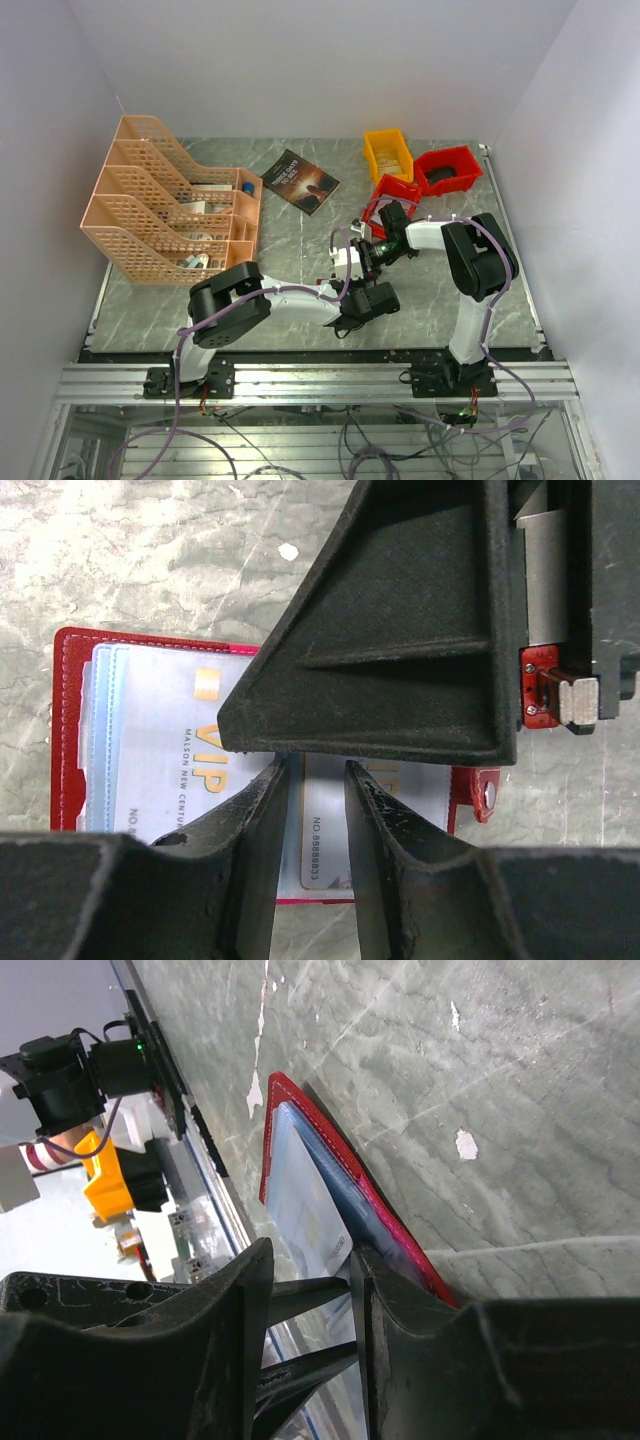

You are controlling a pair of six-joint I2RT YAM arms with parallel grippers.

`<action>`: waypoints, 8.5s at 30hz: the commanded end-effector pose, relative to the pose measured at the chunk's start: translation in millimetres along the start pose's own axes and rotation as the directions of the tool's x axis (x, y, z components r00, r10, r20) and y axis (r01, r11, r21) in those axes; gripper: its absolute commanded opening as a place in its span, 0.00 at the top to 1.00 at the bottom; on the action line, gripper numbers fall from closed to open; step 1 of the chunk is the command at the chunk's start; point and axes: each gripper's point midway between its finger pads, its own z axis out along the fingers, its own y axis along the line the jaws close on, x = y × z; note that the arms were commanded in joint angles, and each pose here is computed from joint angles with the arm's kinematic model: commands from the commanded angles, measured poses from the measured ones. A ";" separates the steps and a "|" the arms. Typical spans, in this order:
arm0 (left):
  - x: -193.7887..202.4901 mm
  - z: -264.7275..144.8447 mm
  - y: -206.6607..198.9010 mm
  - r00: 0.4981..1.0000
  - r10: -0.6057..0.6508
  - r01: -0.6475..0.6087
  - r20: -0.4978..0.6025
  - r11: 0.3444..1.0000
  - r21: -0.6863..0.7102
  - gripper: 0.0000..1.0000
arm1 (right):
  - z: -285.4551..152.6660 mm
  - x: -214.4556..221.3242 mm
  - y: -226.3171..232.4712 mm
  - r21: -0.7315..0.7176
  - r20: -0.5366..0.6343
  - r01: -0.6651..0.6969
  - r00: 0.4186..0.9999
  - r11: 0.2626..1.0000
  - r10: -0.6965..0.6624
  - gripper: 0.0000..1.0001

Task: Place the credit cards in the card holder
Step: Insert the credit card into the card holder, then adjust the card holder at the center of the board, then turn over the card slot in the card holder.

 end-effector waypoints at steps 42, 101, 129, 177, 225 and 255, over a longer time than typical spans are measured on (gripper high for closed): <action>-62.9 -99.5 3.5 0.991 0.113 -0.135 0.074 0.858 0.496 0.56 | -82.9 -54.2 37.9 0.244 0.203 0.384 0.877 0.890 -0.434 0.00; 6.5 -19.6 71.3 0.950 0.208 -0.057 -0.234 0.850 0.524 0.73 | -34.8 -5.5 2.4 0.139 -0.261 0.951 0.303 0.275 -0.916 1.00; -60.8 -73.0 57.6 0.982 -0.160 0.184 -0.099 0.703 0.687 0.49 | -27.5 1.2 -17.8 0.125 -0.278 0.915 0.403 0.384 -0.872 1.00; -31.7 -38.0 35.8 0.975 -0.134 0.220 -0.179 0.718 0.660 0.62 | -18.7 2.7 -18.7 0.111 -0.286 0.885 0.464 0.452 -0.838 1.00; -26.2 -36.9 13.8 0.973 -0.104 0.223 -0.208 0.665 0.713 0.59 | -19.8 -2.8 -4.3 0.099 -0.263 0.889 0.458 0.448 -0.849 0.90; -11.5 -31.1 -59.7 0.975 0.047 0.144 -0.216 0.609 0.780 0.51 | -162.1 -64.6 36.2 0.419 0.095 0.740 0.541 0.527 -0.835 0.76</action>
